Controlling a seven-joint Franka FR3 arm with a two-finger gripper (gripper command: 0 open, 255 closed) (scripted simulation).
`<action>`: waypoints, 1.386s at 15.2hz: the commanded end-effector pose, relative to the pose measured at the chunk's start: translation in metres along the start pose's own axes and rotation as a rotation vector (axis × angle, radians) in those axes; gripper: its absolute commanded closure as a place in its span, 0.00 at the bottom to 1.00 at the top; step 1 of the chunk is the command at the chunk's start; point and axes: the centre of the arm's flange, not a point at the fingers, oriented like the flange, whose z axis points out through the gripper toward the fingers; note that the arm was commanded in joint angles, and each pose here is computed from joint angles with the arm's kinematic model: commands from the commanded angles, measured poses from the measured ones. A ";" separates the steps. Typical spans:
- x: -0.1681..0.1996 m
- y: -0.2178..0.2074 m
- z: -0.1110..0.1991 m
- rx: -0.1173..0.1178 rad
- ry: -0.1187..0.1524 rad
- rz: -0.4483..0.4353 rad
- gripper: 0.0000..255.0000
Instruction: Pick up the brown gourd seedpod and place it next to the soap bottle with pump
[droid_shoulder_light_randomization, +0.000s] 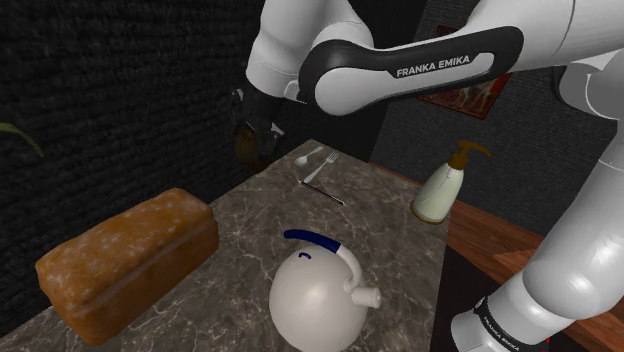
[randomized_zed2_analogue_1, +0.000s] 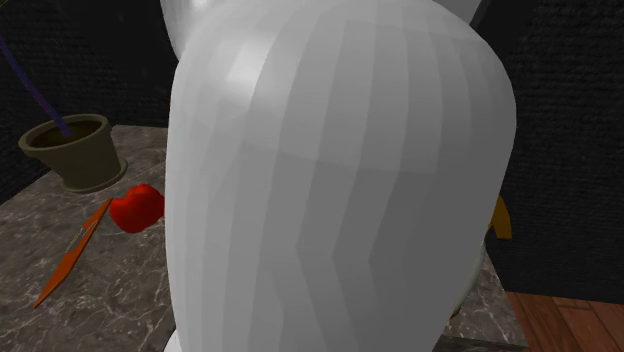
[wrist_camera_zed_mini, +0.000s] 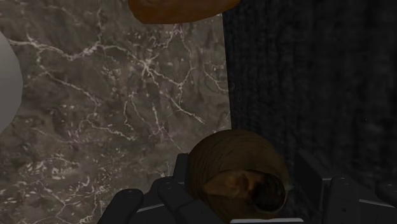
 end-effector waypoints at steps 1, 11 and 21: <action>0.001 -0.004 -0.010 0.000 0.000 0.000 1.00; 0.002 -0.023 -0.060 0.000 0.000 0.000 1.00; 0.003 -0.041 -0.109 0.000 0.000 0.000 1.00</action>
